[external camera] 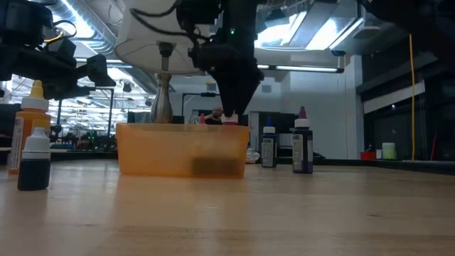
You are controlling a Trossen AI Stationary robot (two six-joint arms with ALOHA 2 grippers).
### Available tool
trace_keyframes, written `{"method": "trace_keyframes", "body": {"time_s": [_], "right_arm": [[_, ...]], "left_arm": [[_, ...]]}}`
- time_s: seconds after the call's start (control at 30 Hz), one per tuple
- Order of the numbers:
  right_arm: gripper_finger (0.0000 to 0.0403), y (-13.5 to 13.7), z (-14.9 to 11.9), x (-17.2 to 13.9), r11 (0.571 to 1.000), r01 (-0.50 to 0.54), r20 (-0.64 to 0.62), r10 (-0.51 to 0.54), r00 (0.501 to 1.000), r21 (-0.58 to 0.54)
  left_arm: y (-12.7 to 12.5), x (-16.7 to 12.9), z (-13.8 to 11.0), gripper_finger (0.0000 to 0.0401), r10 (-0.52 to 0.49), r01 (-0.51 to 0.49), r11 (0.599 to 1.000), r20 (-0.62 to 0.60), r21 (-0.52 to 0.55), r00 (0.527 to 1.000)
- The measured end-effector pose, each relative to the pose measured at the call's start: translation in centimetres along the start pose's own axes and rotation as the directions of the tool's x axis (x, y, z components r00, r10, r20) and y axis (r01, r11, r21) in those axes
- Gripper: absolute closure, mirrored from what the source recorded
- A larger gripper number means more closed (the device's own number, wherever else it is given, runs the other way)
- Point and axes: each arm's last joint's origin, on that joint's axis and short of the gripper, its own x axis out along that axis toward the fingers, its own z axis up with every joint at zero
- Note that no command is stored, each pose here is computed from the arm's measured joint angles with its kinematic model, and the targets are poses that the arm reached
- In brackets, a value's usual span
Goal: Pick & Place food coloring
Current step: Put the big orange food coloring bottle into the orange bin, then put the big purple food coloring bottle into the orange bin
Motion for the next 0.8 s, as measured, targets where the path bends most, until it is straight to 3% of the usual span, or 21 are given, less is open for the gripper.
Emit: {"method": "trace_keyframes", "body": {"time_s": [0.37, 0.63, 0.8], "right_arm": [[0.0155, -1.5, -1.1, -5.2, 0.983, 0.033, 0.129, -0.057, 0.990, 0.180], [0.0155, -2.7, -3.1, -7.9, 0.953, 0.002, 0.189, -0.062, 0.980, 0.302], [0.0154, -4.1, -6.0, -8.6, 0.896, 0.019, 0.205, -0.122, 0.971, 0.444]], "left_arm": [[0.0, 0.0, 0.0, 0.0010, 0.000, 0.000, 1.000, 0.000, 0.000, 1.000], [0.0, 0.0, 0.0, 0.0010, 0.000, 0.000, 1.000, 0.000, 0.000, 1.000], [0.0, 0.0, 0.0, 0.0010, 0.000, 0.000, 1.000, 0.000, 0.000, 1.000]]}}
